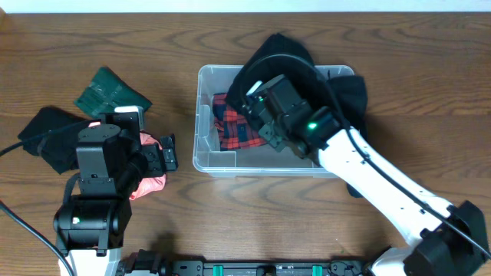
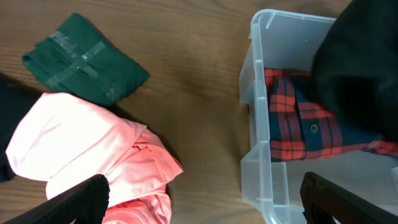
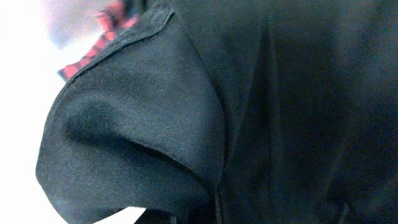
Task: Pack container
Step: 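Lift the black garment into the container and lower it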
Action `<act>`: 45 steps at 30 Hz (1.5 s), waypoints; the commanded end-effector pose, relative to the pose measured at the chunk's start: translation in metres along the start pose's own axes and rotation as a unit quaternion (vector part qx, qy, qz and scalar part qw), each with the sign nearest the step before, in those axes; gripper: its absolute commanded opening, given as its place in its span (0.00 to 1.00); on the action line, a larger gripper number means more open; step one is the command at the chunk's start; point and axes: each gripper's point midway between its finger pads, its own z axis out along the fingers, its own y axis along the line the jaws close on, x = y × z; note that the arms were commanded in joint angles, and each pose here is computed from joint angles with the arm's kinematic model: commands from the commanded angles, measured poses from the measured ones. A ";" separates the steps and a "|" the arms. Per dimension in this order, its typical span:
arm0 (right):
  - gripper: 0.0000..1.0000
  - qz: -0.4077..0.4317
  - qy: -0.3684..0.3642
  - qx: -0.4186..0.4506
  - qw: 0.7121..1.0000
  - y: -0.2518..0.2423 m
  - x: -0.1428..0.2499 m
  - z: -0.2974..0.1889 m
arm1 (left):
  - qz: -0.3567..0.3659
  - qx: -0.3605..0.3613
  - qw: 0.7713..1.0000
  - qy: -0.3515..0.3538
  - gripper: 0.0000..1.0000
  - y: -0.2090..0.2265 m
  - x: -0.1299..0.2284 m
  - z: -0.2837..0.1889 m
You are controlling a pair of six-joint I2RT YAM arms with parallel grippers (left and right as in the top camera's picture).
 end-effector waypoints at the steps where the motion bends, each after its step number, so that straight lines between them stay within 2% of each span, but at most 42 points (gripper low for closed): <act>1: 0.01 -0.006 -0.013 -0.044 0.999 0.031 -0.010 -0.004 | 0.008 0.000 1.000 -0.013 0.98 -0.001 -0.009 -0.006; 8: 0.01 -0.103 0.011 -0.115 0.988 0.075 0.006 -0.011 | 0.008 0.000 1.000 -0.013 0.98 -0.001 -0.009 -0.006; 11: 0.01 -0.109 0.022 -0.115 0.987 0.077 0.012 -0.011 | 0.008 0.000 1.000 -0.013 0.98 -0.001 -0.009 -0.006; 15: 0.01 -0.104 0.041 -0.091 0.990 0.065 0.019 -0.009 | 0.008 0.000 1.000 -0.013 0.98 -0.001 -0.009 -0.006; 20: 0.01 -0.121 0.104 -0.055 0.986 0.040 0.048 -0.010 | 0.008 0.000 1.000 -0.013 0.98 -0.001 -0.009 -0.006; 23: 0.01 -0.137 0.112 -0.049 0.983 0.031 0.053 -0.009 | 0.008 0.000 1.000 -0.013 0.98 -0.001 -0.009 -0.006; 26: 0.01 -0.106 0.102 -0.003 0.989 0.010 0.045 -0.006 | 0.008 0.000 1.000 -0.013 0.98 -0.001 -0.009 -0.006; 28: 0.01 -0.103 0.093 -0.029 0.990 0.015 0.043 -0.005 | 0.008 0.000 1.000 -0.013 0.98 -0.001 -0.009 -0.006; 31: 0.01 -0.170 0.084 -0.124 0.974 0.043 0.049 -0.010 | 0.008 0.000 1.000 -0.013 0.98 -0.001 -0.009 -0.006; 34: 0.01 -0.184 0.072 -0.142 0.970 0.049 0.046 -0.011 | 0.009 0.000 1.000 -0.013 0.98 -0.001 -0.009 -0.006; 36: 0.26 -0.173 0.069 -0.114 0.976 0.040 0.042 -0.008 | 0.009 0.000 1.000 -0.013 0.98 -0.001 -0.009 -0.006; 41: 0.70 -0.148 0.057 -0.058 0.986 0.022 0.029 -0.003 | 0.009 0.000 1.000 -0.013 0.98 -0.001 -0.009 -0.006; 43: 0.79 -0.121 0.034 -0.024 0.992 0.011 0.016 -0.004 | 0.009 0.000 1.000 -0.013 0.98 -0.001 -0.009 -0.006; 45: 0.80 -0.108 -0.002 0.002 0.994 0.002 -0.003 -0.010 | 0.009 0.000 1.000 -0.013 0.98 -0.001 -0.009 -0.006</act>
